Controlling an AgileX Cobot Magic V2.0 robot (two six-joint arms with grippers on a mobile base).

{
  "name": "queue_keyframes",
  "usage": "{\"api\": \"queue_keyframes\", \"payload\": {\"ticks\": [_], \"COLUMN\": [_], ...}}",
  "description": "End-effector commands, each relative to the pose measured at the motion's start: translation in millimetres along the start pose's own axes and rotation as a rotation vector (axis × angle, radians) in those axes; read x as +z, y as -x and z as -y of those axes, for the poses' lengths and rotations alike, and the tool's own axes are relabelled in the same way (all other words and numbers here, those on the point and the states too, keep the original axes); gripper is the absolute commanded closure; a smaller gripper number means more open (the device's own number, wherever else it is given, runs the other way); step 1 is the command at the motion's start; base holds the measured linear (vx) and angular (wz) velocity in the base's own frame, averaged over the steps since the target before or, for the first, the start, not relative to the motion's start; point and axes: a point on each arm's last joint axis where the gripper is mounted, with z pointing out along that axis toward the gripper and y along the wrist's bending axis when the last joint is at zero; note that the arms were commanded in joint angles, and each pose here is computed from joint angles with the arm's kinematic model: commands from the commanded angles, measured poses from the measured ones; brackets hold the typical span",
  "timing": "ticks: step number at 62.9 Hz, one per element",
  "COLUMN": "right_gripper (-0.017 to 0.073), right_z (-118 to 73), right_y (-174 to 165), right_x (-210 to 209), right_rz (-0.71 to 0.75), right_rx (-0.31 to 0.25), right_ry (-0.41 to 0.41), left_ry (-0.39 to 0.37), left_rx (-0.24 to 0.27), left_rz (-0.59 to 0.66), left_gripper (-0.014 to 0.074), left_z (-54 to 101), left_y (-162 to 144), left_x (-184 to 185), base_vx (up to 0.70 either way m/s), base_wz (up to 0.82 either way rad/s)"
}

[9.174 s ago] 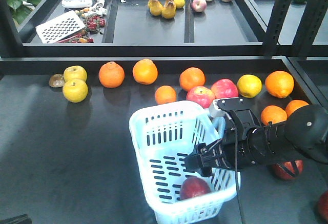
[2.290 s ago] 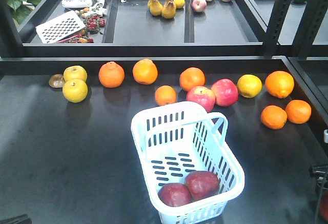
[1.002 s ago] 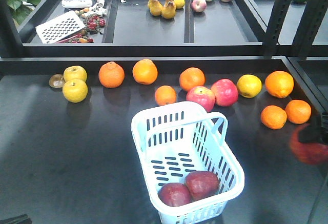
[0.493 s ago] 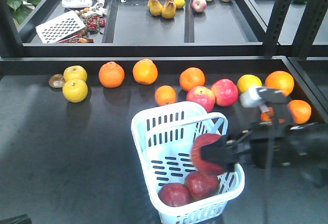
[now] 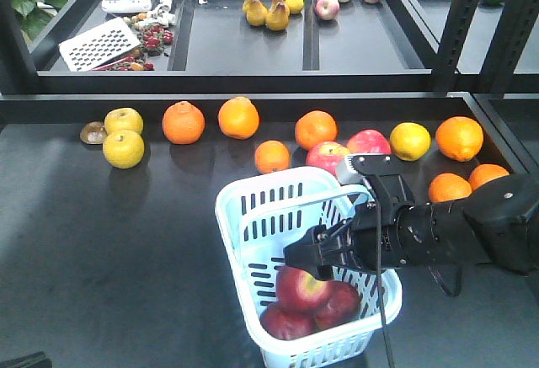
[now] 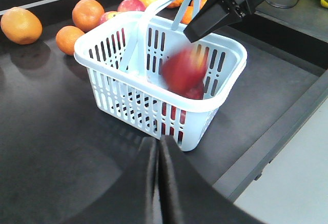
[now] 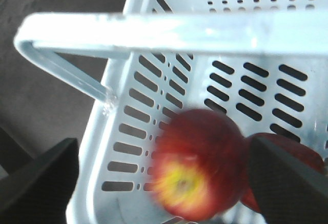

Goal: Pick three apples into basket with both arms
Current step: 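Drop the third apple into the basket with the right gripper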

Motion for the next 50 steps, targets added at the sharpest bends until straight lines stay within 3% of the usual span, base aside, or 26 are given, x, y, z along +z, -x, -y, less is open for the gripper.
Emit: {"api": "queue_keyframes", "payload": {"ticks": [1, 9, 15, 25, 31, 42, 50], "right_gripper": [-0.0107, -0.0055, 0.0047, 0.0364, 0.0575, 0.0568, 0.0565], "right_z": [-8.6, -10.5, -15.3, -26.6, -35.5, -48.2, -48.0], "right_y": [14, 12, 10, 7, 6, -9, -37], "right_x": [-11, -11, -14, -30, -49, -82, -101], "right_rz": [0.065, 0.052, 0.023, 0.002, 0.009, 0.065, 0.141], "right_rx": [-0.016, -0.018, -0.042, -0.137, -0.224, -0.292, -0.317], "right_ry": [0.025, 0.046, 0.085, 0.122, 0.122, 0.096, 0.018], "left_ry": [0.004, 0.004, 0.004, 0.004, 0.004, 0.004, 0.004], "left_rx": [-0.013, -0.013, -0.013, -0.013, -0.013, -0.013, -0.013], "left_rz": [0.089, 0.089, 0.089, 0.089, 0.089, 0.089, 0.089], "left_gripper": [0.0600, 0.0600, 0.0600, 0.0600, 0.0600, 0.0600, 0.0600], "left_z": [0.2, 0.2, 0.2, 0.2, 0.2, 0.2, 0.2], "left_y": [14, 14, 14, 14, 14, 14, 14], "left_x": [-3, -3, -3, -3, -3, -3, -3], "base_vx": [0.00, 0.00, 0.00, 0.00, 0.00, 0.00, 0.00], "base_wz": [0.00, 0.00, 0.00, 0.00, 0.00, 0.00, 0.00]}}
